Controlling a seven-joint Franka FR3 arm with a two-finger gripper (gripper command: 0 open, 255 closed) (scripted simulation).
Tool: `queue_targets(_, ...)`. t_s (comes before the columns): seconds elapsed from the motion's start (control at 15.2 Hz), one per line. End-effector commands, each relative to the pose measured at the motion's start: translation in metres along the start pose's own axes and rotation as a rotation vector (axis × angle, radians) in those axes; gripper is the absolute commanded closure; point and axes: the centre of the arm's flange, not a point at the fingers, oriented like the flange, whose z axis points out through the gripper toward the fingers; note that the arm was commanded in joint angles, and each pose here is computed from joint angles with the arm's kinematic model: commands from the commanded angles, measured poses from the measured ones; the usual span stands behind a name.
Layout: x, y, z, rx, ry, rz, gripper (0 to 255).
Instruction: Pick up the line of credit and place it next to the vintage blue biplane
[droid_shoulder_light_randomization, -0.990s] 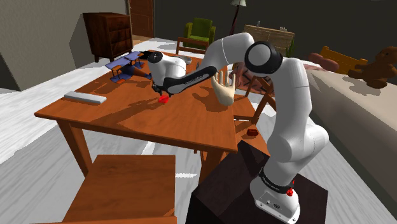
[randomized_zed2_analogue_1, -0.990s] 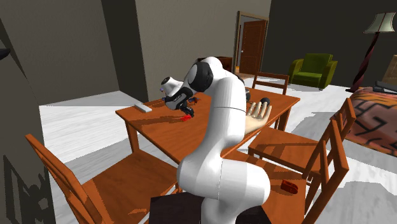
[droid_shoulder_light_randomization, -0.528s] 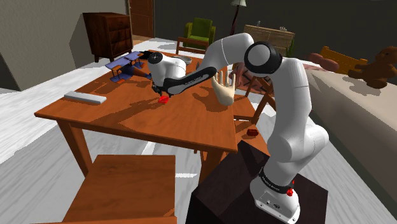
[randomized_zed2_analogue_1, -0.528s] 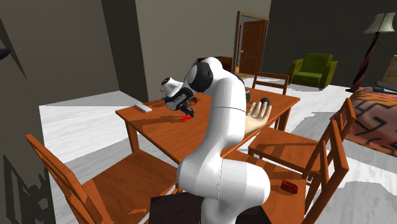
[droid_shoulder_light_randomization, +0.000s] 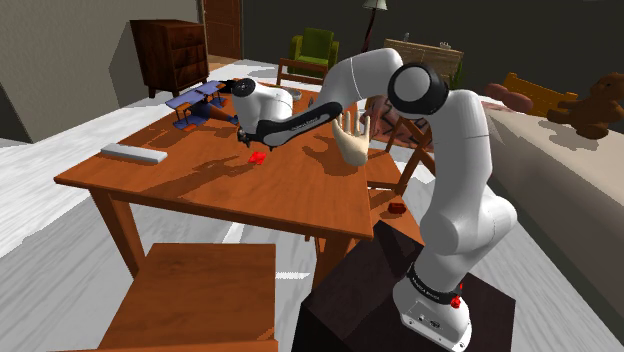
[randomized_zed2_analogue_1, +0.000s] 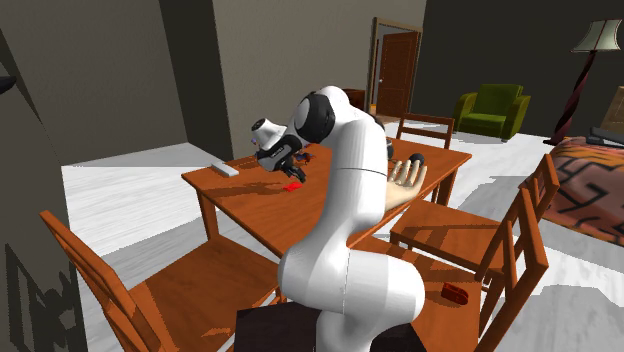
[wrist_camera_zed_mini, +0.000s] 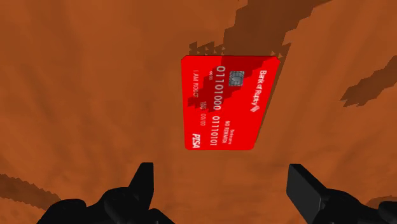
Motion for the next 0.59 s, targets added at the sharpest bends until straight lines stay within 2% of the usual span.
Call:
queue_targets(0.0,0.001,-0.002,-0.024,0.000,0.000,0.000,0)
queue_targets(0.07,0.001,-0.002,-0.034,0.000,0.000,0.000,0)
queue_targets(0.53,0.001,-0.002,-0.034,0.000,0.000,0.000,0)
